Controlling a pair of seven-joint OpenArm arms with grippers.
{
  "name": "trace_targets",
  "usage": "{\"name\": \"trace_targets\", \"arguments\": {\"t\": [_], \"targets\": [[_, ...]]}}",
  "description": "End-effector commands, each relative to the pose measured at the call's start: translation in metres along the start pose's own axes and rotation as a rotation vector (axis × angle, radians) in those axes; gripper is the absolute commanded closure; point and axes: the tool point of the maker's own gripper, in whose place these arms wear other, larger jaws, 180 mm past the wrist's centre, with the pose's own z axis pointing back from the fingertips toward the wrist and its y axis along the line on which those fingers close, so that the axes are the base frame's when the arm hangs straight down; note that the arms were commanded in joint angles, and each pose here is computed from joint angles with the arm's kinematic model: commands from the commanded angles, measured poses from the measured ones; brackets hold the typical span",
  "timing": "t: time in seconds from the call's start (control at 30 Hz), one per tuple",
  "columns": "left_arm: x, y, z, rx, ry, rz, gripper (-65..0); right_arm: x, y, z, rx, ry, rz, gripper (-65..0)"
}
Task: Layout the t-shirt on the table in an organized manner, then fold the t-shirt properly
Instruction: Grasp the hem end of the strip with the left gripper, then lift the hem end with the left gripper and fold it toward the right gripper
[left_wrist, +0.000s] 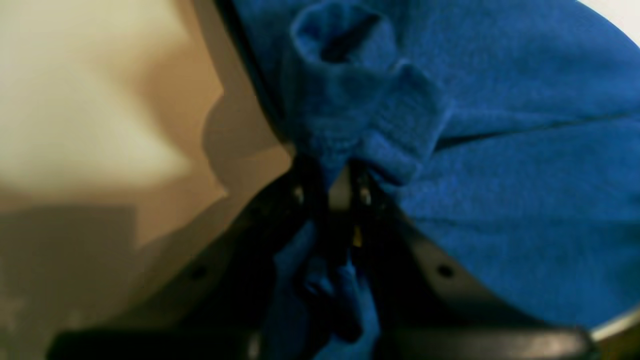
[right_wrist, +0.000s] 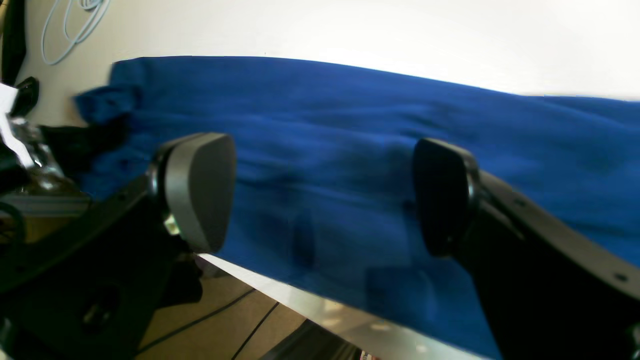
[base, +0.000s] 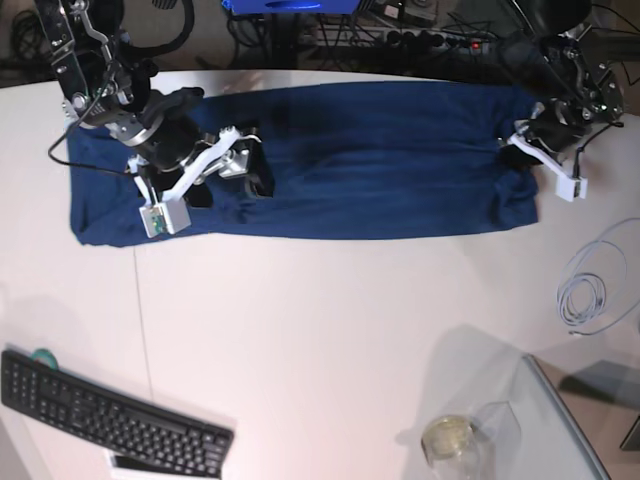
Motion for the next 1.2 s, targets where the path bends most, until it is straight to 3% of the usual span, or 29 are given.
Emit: {"name": "trace_targets", "arguments": {"t": [0.0,0.23,0.53,0.7,1.17], "targets": [[0.021,0.005,0.006,0.003,-0.054,-0.028,0.0,0.01,0.004,0.003,0.019,-0.037,0.008,-51.6],[0.042,0.027,0.04,0.086,-0.095,-0.129,0.0,0.01,0.004,0.003,0.019,-0.037,0.008,-51.6],[0.041,-0.018,0.074,0.09,-0.159,-0.255,0.0,0.011,0.004,0.003,0.019,-0.039,0.007,-51.6],[0.026,-0.07,0.069,-0.023,-0.117,-0.37,0.0,0.011,0.004,0.003,0.019,-0.039,0.007,-51.6],[-0.012,-0.183,0.042,-0.336,-0.036,-0.5,0.0,0.005,0.004,0.004,0.015,-0.026,-0.001,-51.6]]}}
